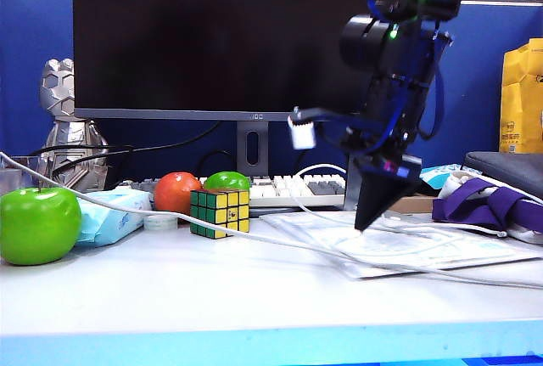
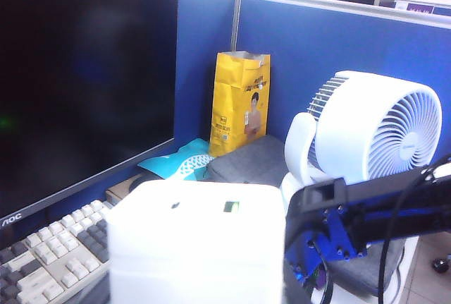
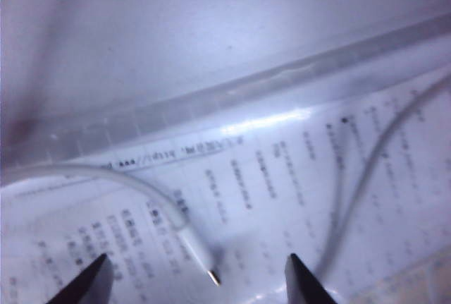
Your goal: Pick up the Type-C charging cable and the charging base, insert one end of the Type-C charger into the corresponding slot on the base, and finally place the plugged-in charger back on the table.
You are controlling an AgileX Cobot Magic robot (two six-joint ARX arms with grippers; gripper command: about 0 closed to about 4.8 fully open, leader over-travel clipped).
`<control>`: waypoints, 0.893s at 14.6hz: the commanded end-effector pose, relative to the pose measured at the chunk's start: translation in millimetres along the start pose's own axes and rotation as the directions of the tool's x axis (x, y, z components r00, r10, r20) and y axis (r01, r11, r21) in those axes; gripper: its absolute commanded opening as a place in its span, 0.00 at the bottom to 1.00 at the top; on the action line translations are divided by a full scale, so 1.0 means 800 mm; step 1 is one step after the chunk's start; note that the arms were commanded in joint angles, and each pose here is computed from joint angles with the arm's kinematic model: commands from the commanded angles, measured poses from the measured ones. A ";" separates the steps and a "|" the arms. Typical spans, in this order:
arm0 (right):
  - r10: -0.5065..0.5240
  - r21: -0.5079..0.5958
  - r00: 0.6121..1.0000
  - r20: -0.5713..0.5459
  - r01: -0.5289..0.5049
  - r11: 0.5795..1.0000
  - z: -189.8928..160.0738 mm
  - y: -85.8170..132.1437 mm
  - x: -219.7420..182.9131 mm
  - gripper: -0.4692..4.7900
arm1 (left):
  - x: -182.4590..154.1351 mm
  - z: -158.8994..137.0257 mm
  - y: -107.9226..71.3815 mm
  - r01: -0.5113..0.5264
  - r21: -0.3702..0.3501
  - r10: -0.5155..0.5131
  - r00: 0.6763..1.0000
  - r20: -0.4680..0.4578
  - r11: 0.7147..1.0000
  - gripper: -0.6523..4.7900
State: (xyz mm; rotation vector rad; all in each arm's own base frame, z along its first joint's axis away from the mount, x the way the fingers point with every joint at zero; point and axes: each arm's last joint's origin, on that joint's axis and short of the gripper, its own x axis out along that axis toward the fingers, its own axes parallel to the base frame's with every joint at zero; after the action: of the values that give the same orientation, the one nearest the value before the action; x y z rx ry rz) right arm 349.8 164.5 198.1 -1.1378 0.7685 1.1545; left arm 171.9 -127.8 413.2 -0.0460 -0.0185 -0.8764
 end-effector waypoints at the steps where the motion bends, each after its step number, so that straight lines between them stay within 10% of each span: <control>1: 0.043 -0.002 0.999 0.031 -0.043 0.999 0.001 0.002 0.010 0.65 | -0.002 0.006 -0.001 0.006 0.007 -0.006 0.999 0.035 1.000 0.11; 5: 0.080 -0.001 0.997 0.014 -0.080 0.997 0.000 0.006 0.024 0.58 | -0.002 0.006 -0.001 0.006 0.007 -0.006 0.999 0.035 1.000 0.11; 8: 0.085 0.007 0.996 -0.034 -0.085 0.996 -0.003 0.008 0.027 0.10 | -0.002 0.006 -0.001 0.006 0.007 -0.006 0.999 0.035 1.000 0.11; 13: 0.029 0.154 0.999 0.030 -0.033 0.987 0.004 0.001 0.013 0.09 | -0.002 0.006 -0.001 0.006 0.007 -0.006 0.999 0.035 1.000 0.11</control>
State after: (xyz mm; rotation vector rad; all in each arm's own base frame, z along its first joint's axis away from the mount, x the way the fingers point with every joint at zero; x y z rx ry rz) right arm 350.6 169.9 179.8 -1.0505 0.8714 1.1421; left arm 172.0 -127.8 413.2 -0.0459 -0.0181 -0.8761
